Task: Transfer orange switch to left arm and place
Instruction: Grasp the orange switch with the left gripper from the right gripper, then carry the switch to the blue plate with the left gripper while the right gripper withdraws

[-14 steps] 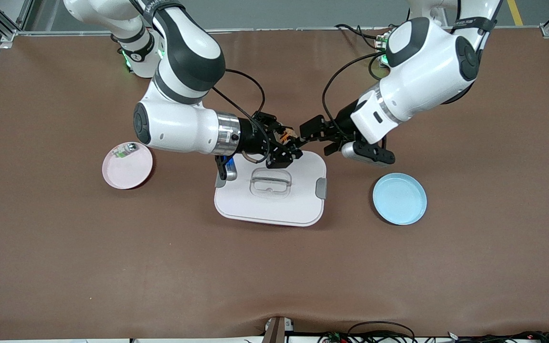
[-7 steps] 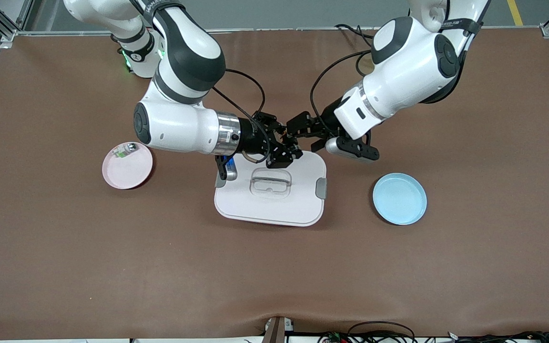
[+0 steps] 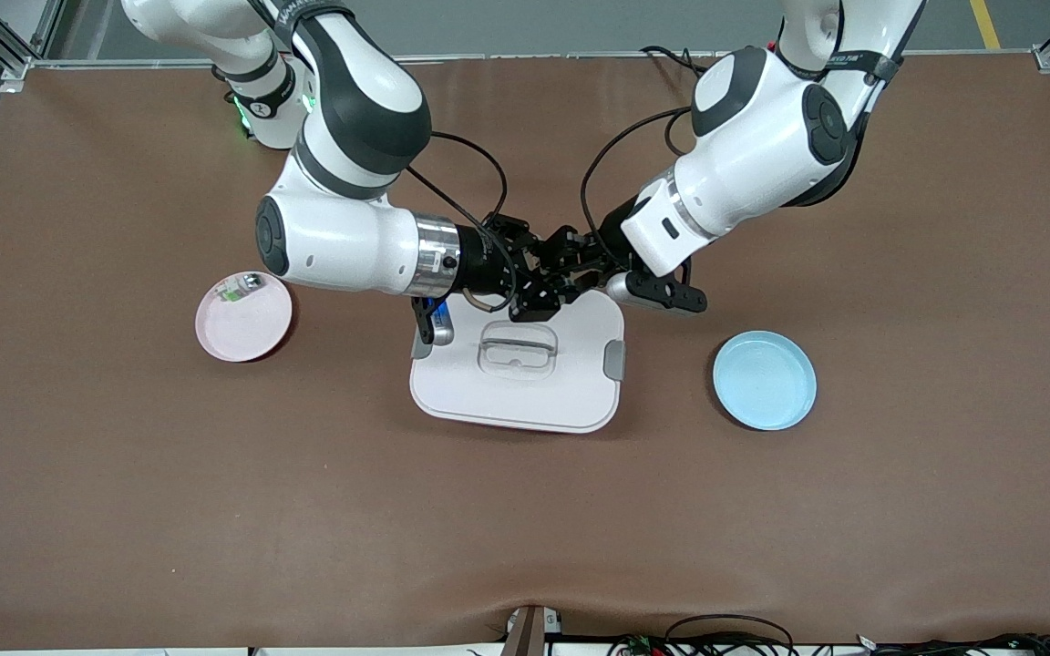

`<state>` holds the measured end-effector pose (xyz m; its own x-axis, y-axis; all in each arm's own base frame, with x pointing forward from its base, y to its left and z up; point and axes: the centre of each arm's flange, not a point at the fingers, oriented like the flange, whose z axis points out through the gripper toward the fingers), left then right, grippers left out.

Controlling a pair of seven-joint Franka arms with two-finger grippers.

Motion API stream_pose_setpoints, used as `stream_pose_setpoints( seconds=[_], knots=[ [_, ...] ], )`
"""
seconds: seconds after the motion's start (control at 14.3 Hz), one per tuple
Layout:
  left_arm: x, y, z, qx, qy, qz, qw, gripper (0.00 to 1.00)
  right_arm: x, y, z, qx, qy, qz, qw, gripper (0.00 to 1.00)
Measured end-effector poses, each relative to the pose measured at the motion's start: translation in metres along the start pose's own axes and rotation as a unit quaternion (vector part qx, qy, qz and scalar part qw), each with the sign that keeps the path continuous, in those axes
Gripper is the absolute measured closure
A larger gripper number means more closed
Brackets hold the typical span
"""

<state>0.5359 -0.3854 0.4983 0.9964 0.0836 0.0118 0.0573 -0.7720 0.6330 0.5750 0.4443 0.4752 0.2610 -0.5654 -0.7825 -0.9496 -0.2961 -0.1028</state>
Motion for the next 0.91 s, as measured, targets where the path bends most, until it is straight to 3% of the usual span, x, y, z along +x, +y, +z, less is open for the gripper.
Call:
stream_pose_setpoints(
  seconds=[0.07, 0.14, 0.7, 0.77, 0.91],
  knots=[
    [-0.0003, 0.0013, -0.0003, -0.001, 0.000, -0.006, 1.000, 0.56, 0.0006, -0.0002, 0.0005, 0.000, 0.000, 0.000, 1.000, 0.27],
    [0.0001, 0.0014, -0.0006, -0.002, 0.001, -0.012, 1.000, 0.58, 0.0005, -0.0005, 0.0002, 0.002, 0.000, 0.001, 1.000, 0.27],
    [0.0003, 0.0019, -0.0011, 0.000, 0.003, -0.009, 1.000, 0.58, 0.0004, -0.0008, 0.0001, 0.003, 0.000, 0.001, 1.000, 0.27],
    [0.0004, 0.0011, -0.0010, 0.012, 0.006, 0.002, 1.000, 0.58, 0.0001, -0.0009, 0.0000, 0.003, -0.001, 0.001, 1.000, 0.22],
    [0.0015, -0.0043, -0.0005, 0.046, 0.009, 0.029, 0.999, 0.58, -0.0004, -0.0012, -0.0006, 0.004, -0.001, 0.000, 1.000, 0.04]
  ],
)
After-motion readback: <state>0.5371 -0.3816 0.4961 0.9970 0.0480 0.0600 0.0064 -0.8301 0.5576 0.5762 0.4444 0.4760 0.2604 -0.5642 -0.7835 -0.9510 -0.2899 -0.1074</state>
